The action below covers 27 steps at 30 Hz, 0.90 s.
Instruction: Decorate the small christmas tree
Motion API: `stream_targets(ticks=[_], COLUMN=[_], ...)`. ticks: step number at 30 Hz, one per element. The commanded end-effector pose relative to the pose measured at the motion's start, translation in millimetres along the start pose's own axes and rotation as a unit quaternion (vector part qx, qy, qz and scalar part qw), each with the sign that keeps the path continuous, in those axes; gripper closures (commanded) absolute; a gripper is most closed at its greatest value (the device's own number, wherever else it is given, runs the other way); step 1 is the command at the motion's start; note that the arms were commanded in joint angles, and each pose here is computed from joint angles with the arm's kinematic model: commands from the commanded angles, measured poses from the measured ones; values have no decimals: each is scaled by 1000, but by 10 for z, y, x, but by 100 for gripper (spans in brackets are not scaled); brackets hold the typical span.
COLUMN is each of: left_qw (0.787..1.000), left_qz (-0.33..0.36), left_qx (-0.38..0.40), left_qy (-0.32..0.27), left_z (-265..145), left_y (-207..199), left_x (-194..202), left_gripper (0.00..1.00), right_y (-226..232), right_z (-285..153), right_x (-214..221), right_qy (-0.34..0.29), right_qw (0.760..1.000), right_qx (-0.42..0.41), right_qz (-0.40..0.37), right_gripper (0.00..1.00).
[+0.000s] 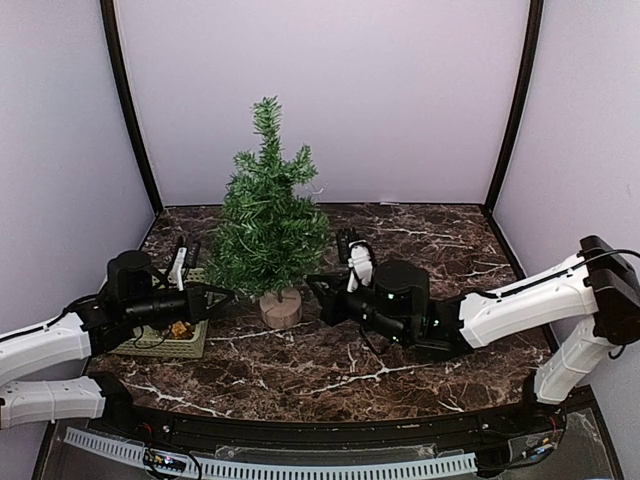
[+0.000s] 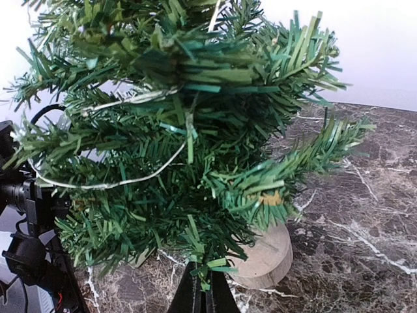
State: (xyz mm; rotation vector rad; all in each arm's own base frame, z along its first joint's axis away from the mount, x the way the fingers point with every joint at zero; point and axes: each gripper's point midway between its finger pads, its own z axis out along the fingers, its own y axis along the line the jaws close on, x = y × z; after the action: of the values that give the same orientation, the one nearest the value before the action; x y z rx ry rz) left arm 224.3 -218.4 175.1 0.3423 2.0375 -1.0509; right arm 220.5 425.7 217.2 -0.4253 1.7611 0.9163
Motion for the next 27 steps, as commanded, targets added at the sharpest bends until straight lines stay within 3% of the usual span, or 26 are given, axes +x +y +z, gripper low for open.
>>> stream_targets(ticks=[1, 18, 20, 21, 24, 25, 27], left_qw=[998, 994, 995, 995, 996, 997, 997], left_qz=[33, 70, 71, 70, 68, 70, 65], left_qx=[40, 83, 76, 69, 47, 36, 12], left_qy=[-34, -8, -10, -13, -14, -24, -26], left_z=[71, 488, 461, 449, 350, 290, 177], left_y=[-206, -373, -362, -342, -286, -277, -228], left_x=[-291, -378, -387, -395, -365, -405, -389], left_gripper=[100, 100, 98, 95, 67, 57, 46], right_y=[-131, -448, -442, -435, -415, -414, -441], right_z=[-177, -484, -483, -484, -500, -520, -576], right_x=[-259, -247, -250, -256, -281, -302, -345], right_qy=[-35, -41, -42, -42, -44, -47, -53], right_qw=[999, 995, 995, 995, 996, 996, 995], right_qx=[34, 89, 88, 86, 80, 79, 83], right_qz=[-8, 4, 5, 5, 7, 9, 14], right_gripper=[100, 100, 90, 80, 37, 27, 17])
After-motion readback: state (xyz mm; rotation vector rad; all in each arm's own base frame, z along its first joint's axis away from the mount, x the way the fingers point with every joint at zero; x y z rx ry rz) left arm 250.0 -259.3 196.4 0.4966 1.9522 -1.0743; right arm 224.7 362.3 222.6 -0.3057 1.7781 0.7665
